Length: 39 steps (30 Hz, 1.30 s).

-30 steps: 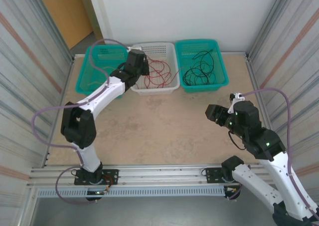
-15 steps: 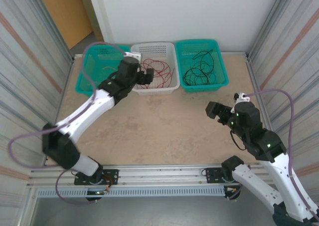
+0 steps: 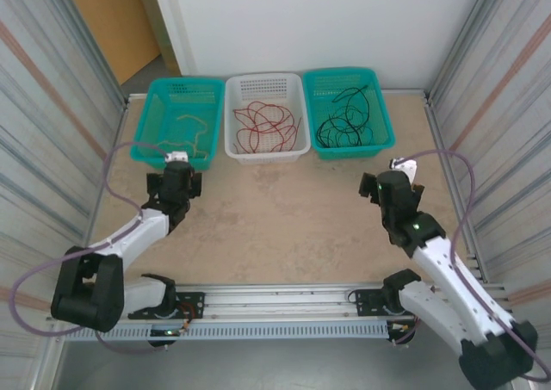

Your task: Untangle the cables

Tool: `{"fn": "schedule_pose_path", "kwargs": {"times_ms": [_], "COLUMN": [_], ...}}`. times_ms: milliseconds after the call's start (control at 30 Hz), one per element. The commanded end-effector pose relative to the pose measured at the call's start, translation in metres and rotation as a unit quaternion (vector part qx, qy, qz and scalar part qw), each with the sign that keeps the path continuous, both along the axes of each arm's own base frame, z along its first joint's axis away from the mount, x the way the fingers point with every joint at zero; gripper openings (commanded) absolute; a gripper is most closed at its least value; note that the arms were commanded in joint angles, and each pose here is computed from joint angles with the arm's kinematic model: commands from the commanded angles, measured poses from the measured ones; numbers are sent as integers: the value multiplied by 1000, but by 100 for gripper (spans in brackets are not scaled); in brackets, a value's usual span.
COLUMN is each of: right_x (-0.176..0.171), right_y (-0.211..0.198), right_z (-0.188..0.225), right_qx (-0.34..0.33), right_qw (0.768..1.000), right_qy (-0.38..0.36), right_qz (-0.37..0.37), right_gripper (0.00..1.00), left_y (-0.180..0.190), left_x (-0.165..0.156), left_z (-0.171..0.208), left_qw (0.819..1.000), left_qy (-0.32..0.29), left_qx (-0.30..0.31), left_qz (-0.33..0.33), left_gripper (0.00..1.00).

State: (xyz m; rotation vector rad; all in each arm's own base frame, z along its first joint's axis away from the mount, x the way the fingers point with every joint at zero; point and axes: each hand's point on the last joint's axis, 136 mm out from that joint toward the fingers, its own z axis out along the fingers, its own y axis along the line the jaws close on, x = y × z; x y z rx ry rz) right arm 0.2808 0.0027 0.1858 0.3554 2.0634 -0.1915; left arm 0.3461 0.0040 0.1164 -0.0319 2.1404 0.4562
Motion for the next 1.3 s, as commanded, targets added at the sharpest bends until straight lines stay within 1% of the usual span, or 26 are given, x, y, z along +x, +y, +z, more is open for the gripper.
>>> {"fn": "schedule_pose_path", "kwargs": {"times_ms": [0, 67, 133, 167, 200, 233, 267, 300, 333, 367, 400, 433, 467, 533, 600, 633, 667, 733, 800, 867, 933, 967, 1000, 1067, 1167, 1267], "right_x": [8, 8, 14, 20, 28, 38, 51, 60, 72, 82, 91, 101, 106, 114, 114, 112, 107, 94, 86, 84, 89, 93, 97, 101, 91, 78], "right_y": [-54, -70, -75, -73, -67, -56, -45, -29, -13, -2, 10, 24, 28, 25, 22, 25, 30, 44, 54, 63, 66, 67, 64, 60, 56, 37], "right_z": [-9, -26, -36, -46, -54, -62, -63, -65, -67, -68, -79, -86, -91, -95, -92, -89, -88, -82, -81, -81, -83, -85, -89, -90, -80, -71], "right_qx": [-24, -42, -59, -60, -53, -43, -41, -35, -38, -46, -38, -21, -10, 40, 75, 68, 51, -11, -40, -11, -32, -28, -11, 22, 48, 46], "right_qw": [990, 983, 981, 983, 986, 990, 992, 995, 994, 993, 993, 985, 980, 971, 965, 963, 963, 962, 962, 961, 963, 964, 965, 962, 957, 966], "right_qy": [-43, -55, -72, -78, -85, -89, -99, -95, -98, -91, -41, -24, -1, 12, 3, -7, -12, -37, -47, -41, -38, -33, -13, -6, -44, -91], "right_qz": [-134, -167, -169, -158, -134, -100, -62, -22, 31, 65, 107, 170, 199, 236, 252, 260, 263, 269, 267, 275, 263, 263, 263, 271, 283, 237], "right_gripper": [99, 99, 99, 99, 99, 99, 99, 99, 99, 99, 99, 99, 99, 99, 99, 99, 99, 99, 99, 99, 99, 99, 99, 99, 99, 99], "left_y": [8, 4, -4, -13, -16, -13, -7, -2, 3, 4, 4, 4, 5, 4, 5, 6, 5, 5, 5, 5, 5, 5, 5, 5, 5, 5], "left_x": [23, 25, 31, 35, 37, 38, 37, 36, 40, 43, 44, 45, 47, 45, 47, 46, 45, 46, 46, 46, 46, 46, 46, 46, 45, 46], "left_z": [27, 13, 10, 7, 2, -1, -7, -17, -18, -19, -23, -23, -21, -25, -23, -24, -25, -24, -24, -24, -24, -24, -24, -24, -24, -24], "left_qw": [993, 991, 991, 989, 987, 984, 983, 985, 983, 982, 984, 983, 982, 984, 983, 983, 984, 983, 983, 983, 983, 983, 983, 983, 984, 984], "left_qy": [-113, -124, -127, -126, -131, -150, -151, -131, -141, -142, -115, -111, -125, -106, -119, -114, -110, -114, -112, -112, -113, -112, -113, -112, -112, -112], "left_qx": [-26, -41, -21, -24, -33, -39, -59, -83, -89, -92, -109, -118, -112, -119, -113, -115, -118, -115, -117, -117, -116, -117, -116, -116, -115, -112], "left_qz": [17, -5, -37, -70, -89, -90, -88, -81, -77, -82, -83, -85, -87, -84, -84, -82, -82, -82, -82, -82, -83, -82, -83, -83, -82, -81], "left_gripper": [99, 99, 99, 99, 99, 99, 99, 99, 99, 99, 99, 99, 99, 99, 99, 99, 99, 99, 99, 99, 99, 99, 99, 99, 99, 99]}}
